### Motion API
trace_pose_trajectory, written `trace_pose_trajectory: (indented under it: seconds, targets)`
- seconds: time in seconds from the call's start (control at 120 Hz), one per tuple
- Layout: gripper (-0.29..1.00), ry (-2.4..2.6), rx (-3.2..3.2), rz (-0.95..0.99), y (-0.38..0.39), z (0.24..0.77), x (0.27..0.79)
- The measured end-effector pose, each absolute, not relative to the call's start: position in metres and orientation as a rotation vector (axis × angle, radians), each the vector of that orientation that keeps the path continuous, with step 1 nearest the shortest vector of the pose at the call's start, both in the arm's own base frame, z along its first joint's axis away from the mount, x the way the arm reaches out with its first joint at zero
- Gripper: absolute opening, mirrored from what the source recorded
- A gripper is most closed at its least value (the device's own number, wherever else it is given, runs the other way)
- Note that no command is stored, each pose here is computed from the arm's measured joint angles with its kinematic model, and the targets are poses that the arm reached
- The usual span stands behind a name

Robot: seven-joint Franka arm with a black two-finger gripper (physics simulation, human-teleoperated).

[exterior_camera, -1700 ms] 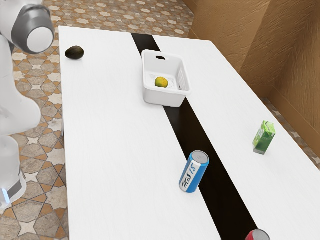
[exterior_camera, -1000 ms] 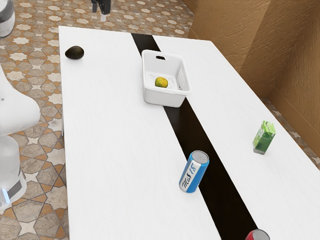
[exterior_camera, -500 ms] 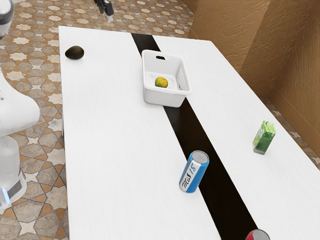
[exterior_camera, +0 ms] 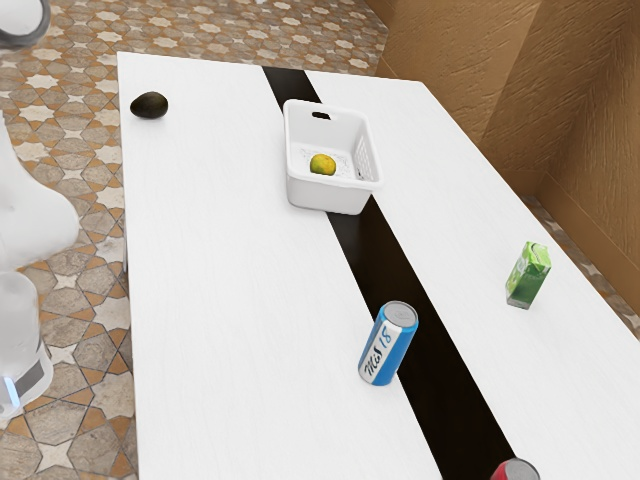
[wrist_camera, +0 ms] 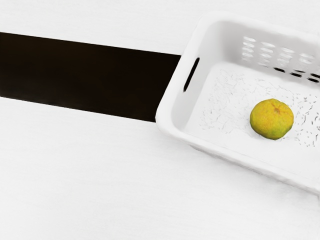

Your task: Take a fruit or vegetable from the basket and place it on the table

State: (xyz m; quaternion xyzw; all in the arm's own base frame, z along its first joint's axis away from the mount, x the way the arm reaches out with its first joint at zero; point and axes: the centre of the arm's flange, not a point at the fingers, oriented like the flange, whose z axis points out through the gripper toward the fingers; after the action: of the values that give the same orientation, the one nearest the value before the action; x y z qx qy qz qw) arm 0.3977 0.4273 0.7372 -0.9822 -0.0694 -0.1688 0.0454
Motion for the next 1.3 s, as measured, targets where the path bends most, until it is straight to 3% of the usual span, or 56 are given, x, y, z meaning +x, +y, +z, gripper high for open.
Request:
trace_pose_trajectory:
  seconds: [0.092,0.183,0.292,0.4,0.6,0.717,0.983,1.117,1.3]
  targets:
    - [0.68,-0.261,-3.061,-0.547,0.497,0.683,0.383]
    - [0.68,-0.24,-3.118,-0.672,0.544,0.603,0.414]
    - [0.68,-0.275,-3.111,-0.796,0.573,0.548,0.427]
    - [0.68,-0.277,-3.058,-0.935,0.576,0.537,0.44]
    - [0.68,-0.079,-3.028,-1.077,0.505,0.54,0.544]
    - [0.68,-0.047,-3.039,-0.942,0.495,0.517,0.56]
    - [0.68,0.14,-3.026,-0.413,0.425,0.547,0.57]
    - [0.68,0.23,-3.026,-0.325,0.377,0.549,0.594]
    - [0.68,0.239,-3.042,-0.225,0.365,0.505,0.606]
